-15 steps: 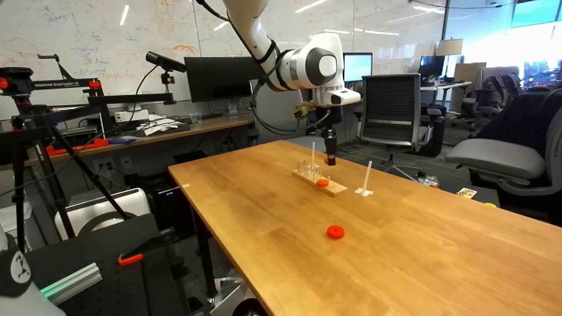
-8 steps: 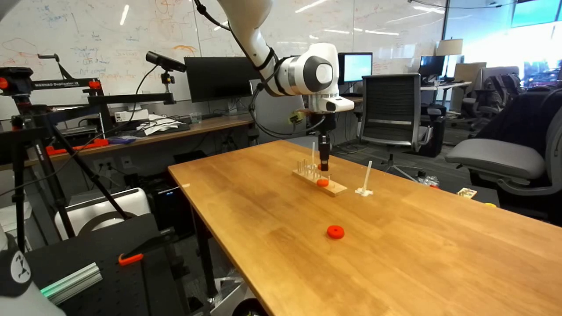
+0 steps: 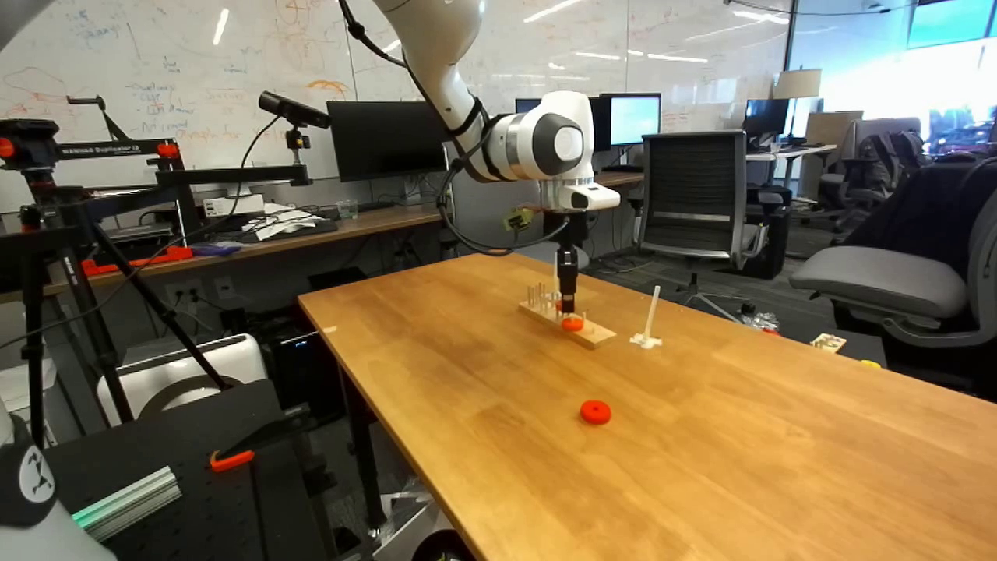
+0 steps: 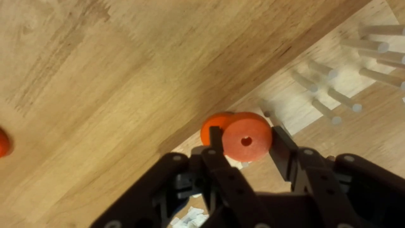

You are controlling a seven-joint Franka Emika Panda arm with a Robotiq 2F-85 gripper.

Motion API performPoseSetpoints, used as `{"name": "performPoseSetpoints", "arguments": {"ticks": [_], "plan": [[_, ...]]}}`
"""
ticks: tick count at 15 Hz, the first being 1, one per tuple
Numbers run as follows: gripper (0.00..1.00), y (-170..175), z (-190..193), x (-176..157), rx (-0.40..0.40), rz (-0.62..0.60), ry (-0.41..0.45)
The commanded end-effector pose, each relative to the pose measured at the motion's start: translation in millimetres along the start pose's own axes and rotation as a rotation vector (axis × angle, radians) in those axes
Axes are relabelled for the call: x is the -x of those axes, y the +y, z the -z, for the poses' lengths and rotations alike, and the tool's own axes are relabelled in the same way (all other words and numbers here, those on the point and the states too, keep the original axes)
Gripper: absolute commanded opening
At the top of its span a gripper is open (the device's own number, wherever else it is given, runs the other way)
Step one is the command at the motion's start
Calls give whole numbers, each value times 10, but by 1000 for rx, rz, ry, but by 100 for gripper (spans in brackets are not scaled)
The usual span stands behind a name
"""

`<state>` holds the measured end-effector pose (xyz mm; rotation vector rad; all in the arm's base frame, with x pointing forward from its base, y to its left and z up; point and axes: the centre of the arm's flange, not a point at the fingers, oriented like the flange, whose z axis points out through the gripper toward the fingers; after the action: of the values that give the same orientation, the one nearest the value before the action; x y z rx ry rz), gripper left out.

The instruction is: Pick up the orange object, hang it through its center hole on the object, pick up the second orange object and hang it on top of the first orange object

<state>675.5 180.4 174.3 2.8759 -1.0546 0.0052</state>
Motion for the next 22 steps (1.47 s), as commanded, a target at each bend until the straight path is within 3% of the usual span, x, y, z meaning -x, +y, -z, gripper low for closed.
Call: {"name": "performPoseSetpoints", "arguments": {"ticks": [1, 13, 22], "plan": [[18, -22, 161, -184, -12, -15, 20], [18, 41, 249, -491, -29, -53, 15], [18, 32, 24, -171, -13, -18, -22]]}}
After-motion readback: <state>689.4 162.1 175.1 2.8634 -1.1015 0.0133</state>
